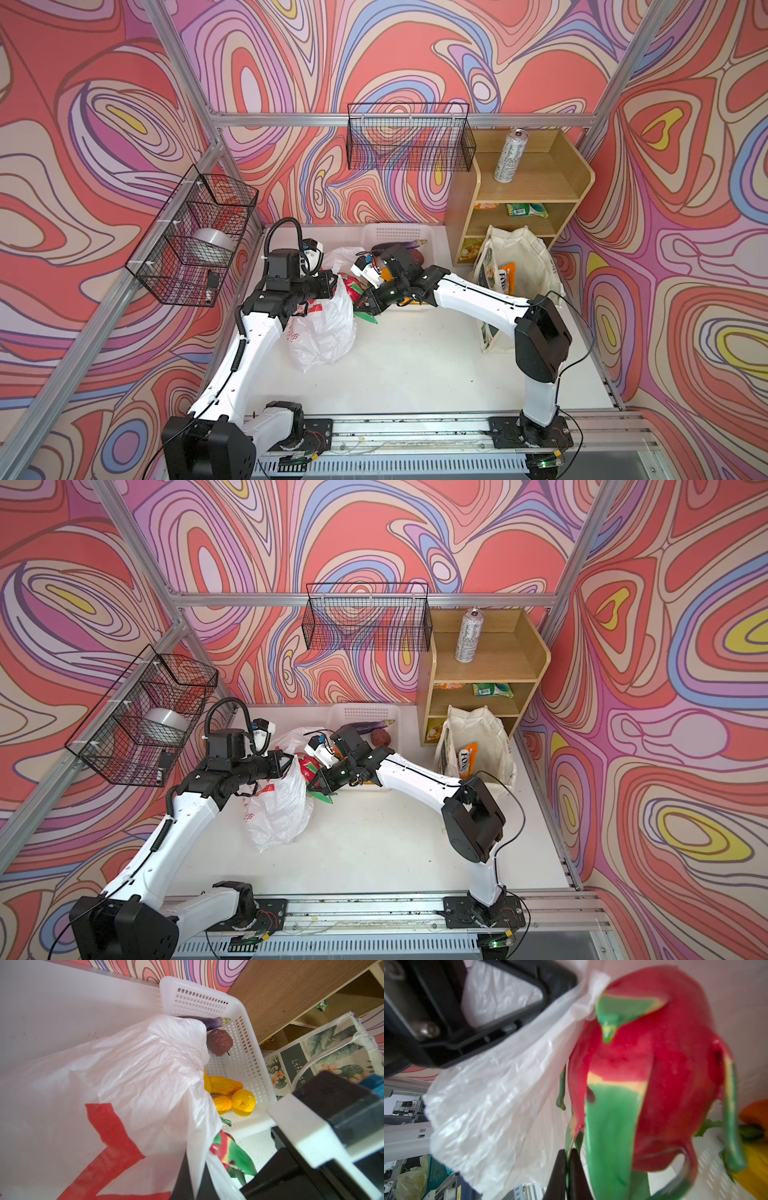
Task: Place the mixed food into the grocery bags and tie them
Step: 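Lift the dragon fruit and carry it into the white bag with the right gripper, then open the right gripper to drop the dragon fruit into the bag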
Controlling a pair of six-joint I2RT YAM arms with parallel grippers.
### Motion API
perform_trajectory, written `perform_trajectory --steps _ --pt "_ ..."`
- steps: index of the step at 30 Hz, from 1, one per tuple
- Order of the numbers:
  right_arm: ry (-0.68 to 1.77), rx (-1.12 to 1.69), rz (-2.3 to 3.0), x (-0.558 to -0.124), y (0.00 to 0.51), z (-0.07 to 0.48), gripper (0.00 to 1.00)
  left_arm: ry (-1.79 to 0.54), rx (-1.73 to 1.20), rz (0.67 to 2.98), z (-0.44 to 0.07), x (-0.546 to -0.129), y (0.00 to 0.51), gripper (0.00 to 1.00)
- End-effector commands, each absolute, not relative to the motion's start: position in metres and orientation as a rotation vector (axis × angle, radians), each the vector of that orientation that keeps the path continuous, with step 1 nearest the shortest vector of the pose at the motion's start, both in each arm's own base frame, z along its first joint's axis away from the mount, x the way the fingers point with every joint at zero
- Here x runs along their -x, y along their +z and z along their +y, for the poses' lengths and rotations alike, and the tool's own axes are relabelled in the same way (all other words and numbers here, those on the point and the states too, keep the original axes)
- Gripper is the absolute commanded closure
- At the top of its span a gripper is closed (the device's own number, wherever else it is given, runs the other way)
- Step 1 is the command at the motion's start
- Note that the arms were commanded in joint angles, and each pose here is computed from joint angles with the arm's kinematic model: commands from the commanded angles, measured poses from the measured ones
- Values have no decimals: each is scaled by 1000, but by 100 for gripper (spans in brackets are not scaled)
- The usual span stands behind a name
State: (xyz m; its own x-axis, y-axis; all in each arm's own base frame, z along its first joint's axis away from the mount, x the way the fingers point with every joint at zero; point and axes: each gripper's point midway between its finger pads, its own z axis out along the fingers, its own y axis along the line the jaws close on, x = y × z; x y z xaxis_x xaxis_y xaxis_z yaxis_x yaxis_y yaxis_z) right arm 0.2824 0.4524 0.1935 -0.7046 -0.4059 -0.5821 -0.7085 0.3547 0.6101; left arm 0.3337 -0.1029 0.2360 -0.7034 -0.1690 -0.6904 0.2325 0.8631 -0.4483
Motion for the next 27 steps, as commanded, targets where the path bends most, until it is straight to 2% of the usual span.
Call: perform_trajectory --steps 1,9,15,19,21,22,23,25,27 --pt "1336 1030 2194 -288 213 477 100 -709 -95 2231 -109 -332 251 100" --pt "1381 873 2176 -331 195 517 100 -802 -119 2202 -120 -329 255 100" --pt "1393 755 2096 -348 204 521 100 -791 -87 2225 -117 -327 239 100" --pt "1476 714 2138 -347 181 533 100 -768 -20 2222 -111 -329 227 100" --pt "1474 709 2165 -345 169 531 72 -736 16 2227 -105 -329 222 100" --pt "1466 716 2179 -342 166 529 55 -718 29 2231 -103 -330 218 100" --pt "1452 724 2185 -341 165 526 43 -698 41 2235 -100 -330 216 100" --pt "1421 758 2190 -337 168 521 30 -659 65 2242 -94 -332 213 100" --pt "1391 784 2192 -335 173 515 26 -627 82 2245 -90 -333 211 100"
